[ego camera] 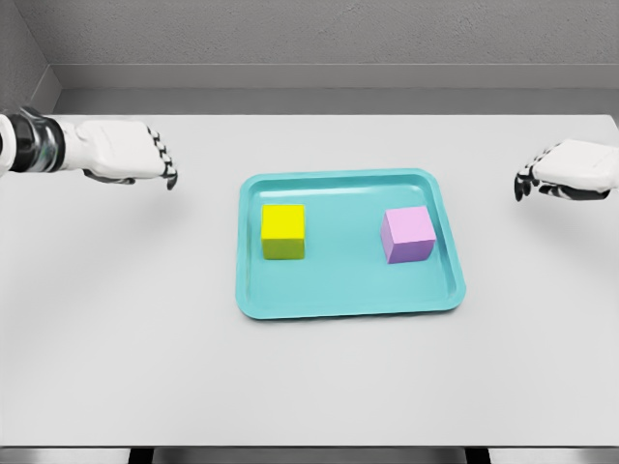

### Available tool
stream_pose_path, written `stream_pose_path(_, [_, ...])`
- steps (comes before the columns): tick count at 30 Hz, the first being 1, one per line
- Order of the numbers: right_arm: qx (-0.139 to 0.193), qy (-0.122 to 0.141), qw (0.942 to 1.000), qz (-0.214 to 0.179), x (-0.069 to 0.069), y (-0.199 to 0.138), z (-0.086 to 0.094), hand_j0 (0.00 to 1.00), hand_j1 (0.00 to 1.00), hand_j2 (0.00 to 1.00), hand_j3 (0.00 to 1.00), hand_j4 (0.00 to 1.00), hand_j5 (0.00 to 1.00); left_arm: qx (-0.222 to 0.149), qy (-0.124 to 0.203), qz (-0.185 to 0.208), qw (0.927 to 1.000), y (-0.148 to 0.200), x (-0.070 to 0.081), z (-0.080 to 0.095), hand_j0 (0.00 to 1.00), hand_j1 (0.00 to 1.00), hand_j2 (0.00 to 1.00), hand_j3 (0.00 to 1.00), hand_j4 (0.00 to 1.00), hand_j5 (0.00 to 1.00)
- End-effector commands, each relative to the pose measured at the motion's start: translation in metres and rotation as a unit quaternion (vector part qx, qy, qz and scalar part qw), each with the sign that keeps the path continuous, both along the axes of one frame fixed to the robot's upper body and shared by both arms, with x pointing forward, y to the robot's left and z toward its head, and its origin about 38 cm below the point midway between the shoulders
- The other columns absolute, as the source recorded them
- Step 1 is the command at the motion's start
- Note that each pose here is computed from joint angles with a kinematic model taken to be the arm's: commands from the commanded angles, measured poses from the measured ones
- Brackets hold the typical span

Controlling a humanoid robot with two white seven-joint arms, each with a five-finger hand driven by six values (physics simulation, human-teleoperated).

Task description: Push two cubes

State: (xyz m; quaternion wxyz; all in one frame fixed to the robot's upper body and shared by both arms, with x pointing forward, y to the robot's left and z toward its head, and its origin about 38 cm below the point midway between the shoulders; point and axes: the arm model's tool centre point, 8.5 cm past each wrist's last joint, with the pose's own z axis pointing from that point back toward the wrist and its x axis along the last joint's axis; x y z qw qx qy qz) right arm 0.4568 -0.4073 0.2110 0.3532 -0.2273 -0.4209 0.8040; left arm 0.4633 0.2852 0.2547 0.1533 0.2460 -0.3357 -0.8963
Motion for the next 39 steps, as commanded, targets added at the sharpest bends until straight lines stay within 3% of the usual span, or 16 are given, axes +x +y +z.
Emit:
stream_pose_path(1, [-0.023,0.030,0.9993,0.003,-0.002,0.003,-0.005,0.32,0.32,0.32,0.32,0.32,0.32,0.012,-0.008,-0.006,0.9999,0.002,-0.005,0.003,0.54,0.54,0.54,0.54,0.54,0.54])
stream_pose_path(2, [-0.036,0.044,0.9984,0.003,-0.004,0.002,-0.008,0.26,0.26,0.26,0.26,0.26,0.26,0.031,-0.020,-0.008,0.9993,0.000,-0.003,0.002,0.54,0.54,0.54,0.54,0.54,0.54])
stream_pose_path(6, [-0.053,0.066,0.9962,0.020,-0.005,0.015,-0.012,0.26,0.26,0.26,0.26,0.26,0.26,0.065,-0.041,-0.051,0.9958,-0.029,-0.012,-0.012,0.54,0.54,0.54,0.54,0.54,0.54])
stream_pose_path(8, [-0.052,0.064,0.9962,0.029,-0.005,0.021,-0.011,0.26,0.26,0.26,0.26,0.26,0.26,0.074,-0.048,-0.081,0.9928,-0.053,-0.018,-0.025,0.54,0.54,0.54,0.54,0.54,0.54])
stream_pose_path(11, [-0.047,0.064,0.9958,0.044,-0.004,0.035,-0.014,0.26,0.26,0.26,0.26,0.26,0.26,0.085,-0.050,-0.089,0.9911,-0.062,-0.020,-0.038,0.54,0.54,0.54,0.54,0.54,0.54])
stream_pose_path(14, [-0.046,0.057,0.9952,0.064,-0.006,0.048,-0.009,0.26,0.26,0.26,0.26,0.26,0.26,0.090,-0.056,-0.095,0.9899,-0.068,-0.020,-0.040,0.55,0.55,0.55,0.55,0.55,0.55])
stream_pose_path(20, [-0.083,0.057,0.9911,0.087,-0.005,0.062,-0.005,0.26,0.26,0.26,0.26,0.26,0.26,0.095,-0.065,-0.102,0.9881,-0.076,-0.019,-0.039,0.55,0.55,0.55,0.55,0.55,0.55])
stream_pose_path(22, [-0.085,0.058,0.9900,0.096,-0.004,0.069,-0.006,0.26,0.26,0.26,0.26,0.26,0.26,0.104,-0.054,-0.124,0.9854,-0.089,-0.025,-0.051,0.55,0.55,0.55,0.55,0.55,0.55])
stream_pose_path(24, [-0.090,0.052,0.9873,0.119,-0.006,0.083,-0.001,0.24,0.24,0.24,0.24,0.24,0.24,0.101,-0.062,-0.140,0.9831,-0.097,-0.032,-0.047,0.55,0.55,0.55,0.55,0.55,0.55])
stream_pose_path(26, [-0.103,0.055,0.9845,0.130,-0.005,0.089,-0.001,0.24,0.24,0.24,0.24,0.24,0.24,0.101,-0.061,-0.133,0.9840,-0.091,-0.031,-0.046,0.55,0.55,0.55,0.55,0.55,0.55])
stream_pose_path(30, [-0.108,0.059,0.9834,0.133,-0.006,0.089,-0.003,0.20,0.20,0.20,0.20,0.20,0.20,0.095,-0.060,-0.131,0.9850,-0.088,-0.031,-0.042,0.54,0.54,0.54,0.54,0.54,0.54])
stream_pose_path(32, [-0.114,0.062,0.9823,0.135,-0.006,0.090,-0.006,0.18,0.18,0.18,0.18,0.18,0.18,0.090,-0.062,-0.127,0.9858,-0.082,-0.031,-0.032,0.54,0.54,0.54,0.54,0.54,0.54])
stream_pose_path(34, [-0.119,0.061,0.9812,0.139,-0.006,0.093,-0.008,0.18,0.18,0.18,0.18,0.18,0.18,0.083,-0.051,-0.126,0.9873,-0.080,-0.032,-0.033,0.51,0.51,0.51,0.51,0.51,0.51])
stream_pose_path(39, [-0.130,0.059,0.9762,0.163,-0.006,0.110,-0.010,0.17,0.17,0.17,0.17,0.17,0.17,0.022,-0.005,-0.132,0.9910,-0.087,-0.039,-0.033,0.50,0.50,0.50,0.50,0.50,0.50])
